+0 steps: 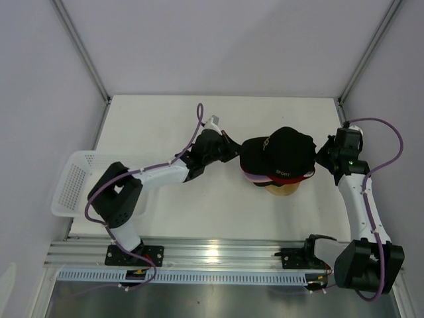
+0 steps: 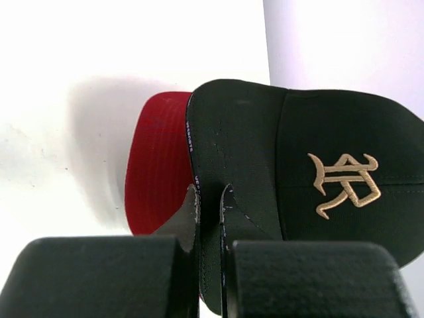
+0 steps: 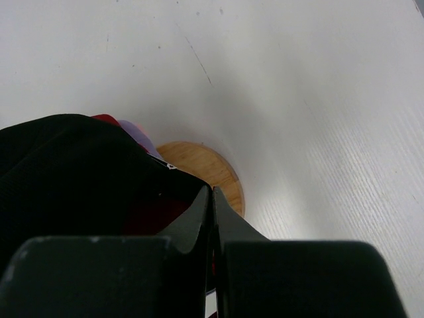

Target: Stack the hats

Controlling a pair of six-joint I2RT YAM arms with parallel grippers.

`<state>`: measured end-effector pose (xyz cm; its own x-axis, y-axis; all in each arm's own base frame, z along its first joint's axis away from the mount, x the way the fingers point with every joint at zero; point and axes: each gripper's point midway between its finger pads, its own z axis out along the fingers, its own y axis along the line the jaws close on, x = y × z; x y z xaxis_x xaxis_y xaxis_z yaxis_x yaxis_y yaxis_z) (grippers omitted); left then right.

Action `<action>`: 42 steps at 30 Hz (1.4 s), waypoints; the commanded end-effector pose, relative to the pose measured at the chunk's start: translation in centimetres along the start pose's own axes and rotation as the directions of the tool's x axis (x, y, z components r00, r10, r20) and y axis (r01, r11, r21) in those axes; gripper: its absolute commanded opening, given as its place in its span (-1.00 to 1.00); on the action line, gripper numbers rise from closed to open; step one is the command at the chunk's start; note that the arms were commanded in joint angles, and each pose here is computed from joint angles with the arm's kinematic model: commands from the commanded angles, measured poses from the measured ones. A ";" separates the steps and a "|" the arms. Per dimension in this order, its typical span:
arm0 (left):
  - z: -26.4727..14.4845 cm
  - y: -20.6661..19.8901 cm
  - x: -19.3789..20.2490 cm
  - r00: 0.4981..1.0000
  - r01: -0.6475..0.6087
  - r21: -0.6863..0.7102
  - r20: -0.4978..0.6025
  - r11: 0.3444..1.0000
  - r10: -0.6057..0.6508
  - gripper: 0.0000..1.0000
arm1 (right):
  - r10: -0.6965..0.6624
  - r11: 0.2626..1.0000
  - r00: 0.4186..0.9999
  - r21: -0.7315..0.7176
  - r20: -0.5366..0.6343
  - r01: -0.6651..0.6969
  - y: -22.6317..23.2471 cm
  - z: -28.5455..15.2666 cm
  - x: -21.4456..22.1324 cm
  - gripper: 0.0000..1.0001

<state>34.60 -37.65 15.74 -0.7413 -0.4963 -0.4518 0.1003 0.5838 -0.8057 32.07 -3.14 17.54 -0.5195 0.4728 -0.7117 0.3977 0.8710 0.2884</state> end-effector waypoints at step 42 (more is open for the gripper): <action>-8.9 -5.9 -5.7 0.850 -0.511 0.076 0.192 0.856 0.490 0.32 | -0.033 0.999 0.997 0.024 0.075 0.031 -0.9 -4.8 -1.7 -0.25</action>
<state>31.52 -30.10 18.91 -0.5881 -0.2015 -0.7833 0.3565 0.8047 -0.4747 29.04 -3.70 20.29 -0.4890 0.4492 -0.7478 0.4032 0.8766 0.2629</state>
